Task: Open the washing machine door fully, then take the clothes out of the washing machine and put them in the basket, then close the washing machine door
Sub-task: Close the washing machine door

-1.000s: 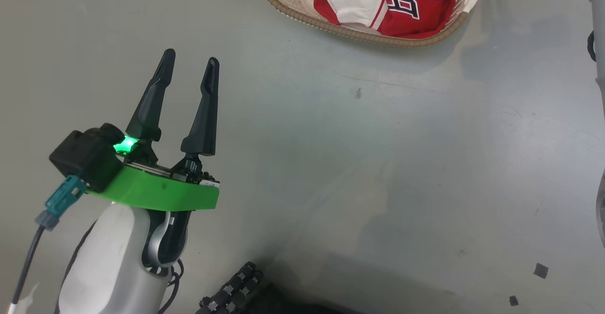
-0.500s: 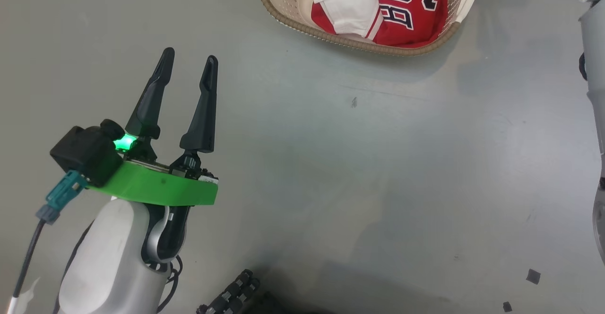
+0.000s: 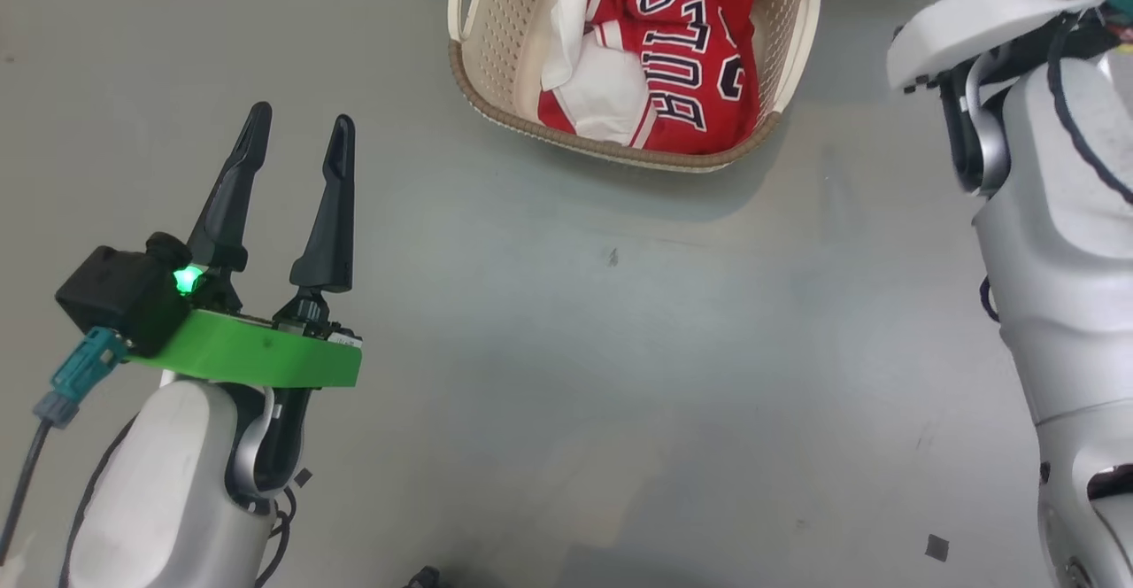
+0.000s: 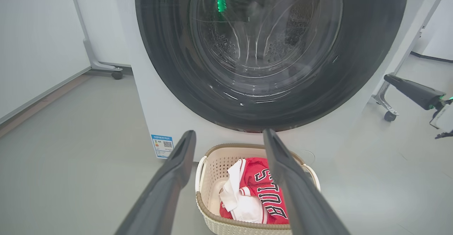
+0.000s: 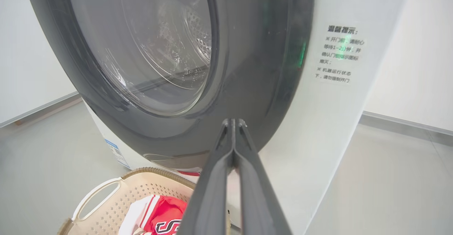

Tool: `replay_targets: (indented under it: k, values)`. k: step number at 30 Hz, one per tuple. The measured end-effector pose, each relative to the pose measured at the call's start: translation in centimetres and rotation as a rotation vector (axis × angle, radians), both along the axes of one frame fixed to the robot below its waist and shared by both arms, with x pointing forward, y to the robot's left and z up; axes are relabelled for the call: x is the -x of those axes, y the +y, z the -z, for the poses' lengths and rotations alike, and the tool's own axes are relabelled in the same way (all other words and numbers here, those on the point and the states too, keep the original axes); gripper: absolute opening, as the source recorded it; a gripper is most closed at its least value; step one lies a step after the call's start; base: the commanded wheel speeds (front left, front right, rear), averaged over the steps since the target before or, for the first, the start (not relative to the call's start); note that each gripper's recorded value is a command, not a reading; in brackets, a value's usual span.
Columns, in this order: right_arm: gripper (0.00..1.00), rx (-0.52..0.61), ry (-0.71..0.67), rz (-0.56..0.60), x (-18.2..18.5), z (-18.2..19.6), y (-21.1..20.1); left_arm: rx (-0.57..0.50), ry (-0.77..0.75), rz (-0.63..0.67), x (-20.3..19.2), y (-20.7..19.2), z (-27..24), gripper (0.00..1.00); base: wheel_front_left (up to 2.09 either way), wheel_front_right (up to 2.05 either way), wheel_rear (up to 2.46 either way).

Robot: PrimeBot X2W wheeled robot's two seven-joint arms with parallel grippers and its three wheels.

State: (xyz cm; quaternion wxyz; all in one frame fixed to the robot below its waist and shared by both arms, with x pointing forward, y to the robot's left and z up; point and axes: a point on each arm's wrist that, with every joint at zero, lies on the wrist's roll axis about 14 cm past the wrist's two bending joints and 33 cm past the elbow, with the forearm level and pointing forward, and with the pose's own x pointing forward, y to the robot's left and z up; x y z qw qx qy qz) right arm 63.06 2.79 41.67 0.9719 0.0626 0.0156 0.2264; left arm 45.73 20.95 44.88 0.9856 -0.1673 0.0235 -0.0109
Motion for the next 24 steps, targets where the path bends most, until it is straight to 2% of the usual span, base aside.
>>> replay_targets:
  k: [6, 12, 24]
  values:
    - [0.00, 0.002, 0.050, 0.038, 3.2, 0.0, -2.4, -0.007, -0.013, 0.021, 1.0, -0.5, -0.9, 1.00, 0.00, 0.00, 0.00]
    - [0.00, -0.034, 0.029, 0.106, 5.9, -2.5, -5.6, -0.003, -0.028, 0.034, 2.2, -0.9, -1.7, 1.00, 0.00, 0.00, 0.00]
    - [0.00, -0.044, 0.019, 0.219, 12.6, -4.7, -11.2, -0.002, -0.071, 0.109, 3.7, -3.5, -3.4, 1.00, 0.00, 0.00, 0.00]
